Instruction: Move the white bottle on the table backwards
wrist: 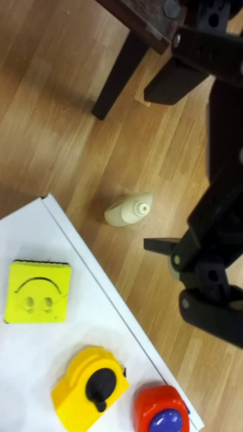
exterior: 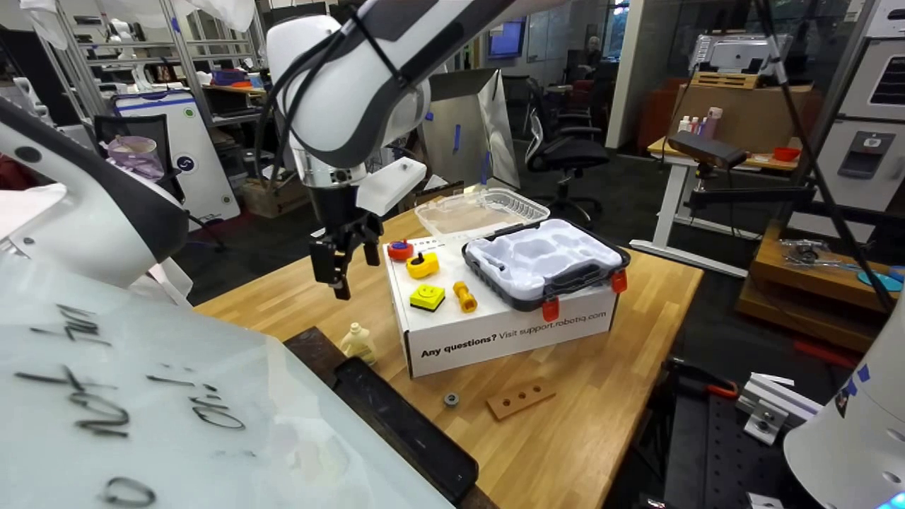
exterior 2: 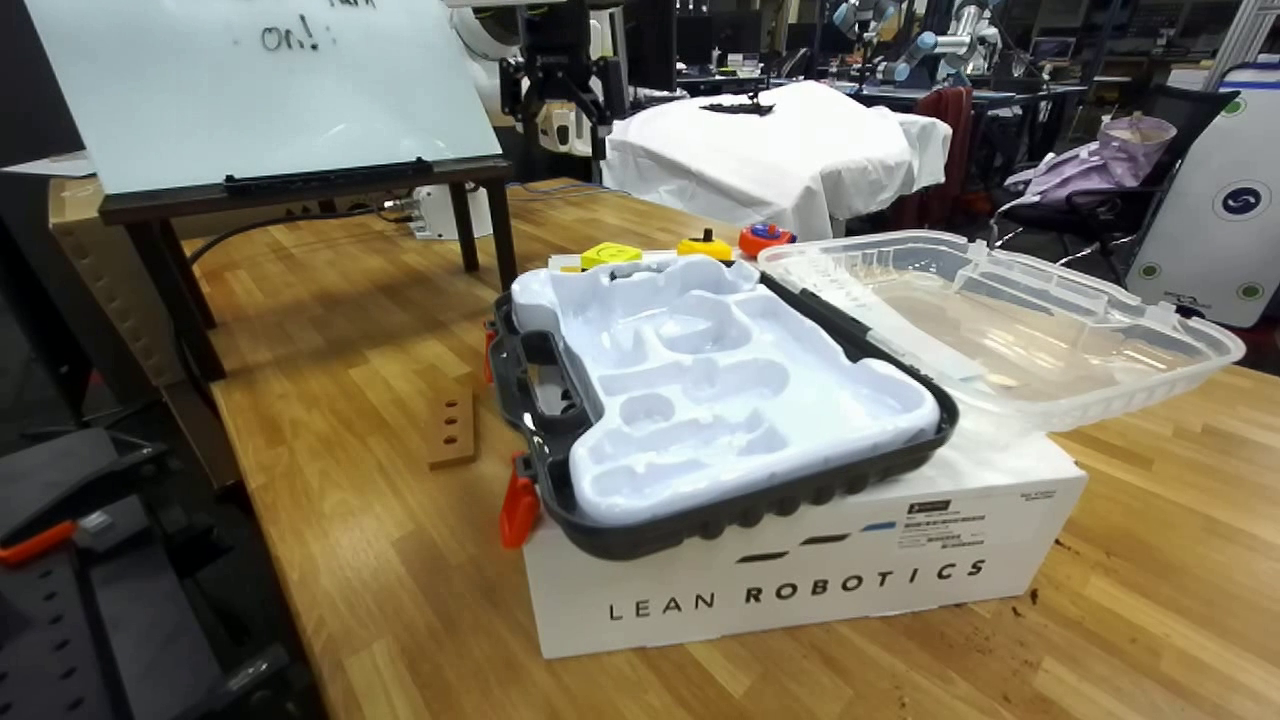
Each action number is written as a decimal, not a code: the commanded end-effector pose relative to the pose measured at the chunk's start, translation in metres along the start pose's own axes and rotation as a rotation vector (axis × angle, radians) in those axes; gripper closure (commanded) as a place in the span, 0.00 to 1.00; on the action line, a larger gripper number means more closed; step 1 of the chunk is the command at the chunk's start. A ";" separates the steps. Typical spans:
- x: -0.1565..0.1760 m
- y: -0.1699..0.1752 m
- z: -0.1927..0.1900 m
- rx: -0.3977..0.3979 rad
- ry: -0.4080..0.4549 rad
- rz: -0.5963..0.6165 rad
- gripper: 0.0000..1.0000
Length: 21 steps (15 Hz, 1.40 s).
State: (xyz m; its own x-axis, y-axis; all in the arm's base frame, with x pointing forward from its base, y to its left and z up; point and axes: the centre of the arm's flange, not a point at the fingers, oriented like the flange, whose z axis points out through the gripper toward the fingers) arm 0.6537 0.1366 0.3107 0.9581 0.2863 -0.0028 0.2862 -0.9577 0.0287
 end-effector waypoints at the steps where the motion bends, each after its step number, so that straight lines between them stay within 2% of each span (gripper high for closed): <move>1: -0.074 -0.005 -0.015 -0.004 0.025 0.053 0.00; 6: -0.164 0.000 -0.023 0.002 -0.053 0.049 0.00; 10: -0.242 0.013 -0.012 0.013 -0.108 0.002 0.00; 11: -0.207 0.008 -0.007 -0.010 -0.146 0.032 0.00; 13: -0.232 0.010 -0.007 -0.003 -0.142 0.016 0.00; 21: -0.234 0.009 -0.010 -0.004 -0.128 0.012 0.00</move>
State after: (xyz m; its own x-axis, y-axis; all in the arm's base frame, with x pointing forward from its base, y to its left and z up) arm 0.4324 0.0615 0.3217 0.9545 0.2684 -0.1296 0.2748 -0.9609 0.0336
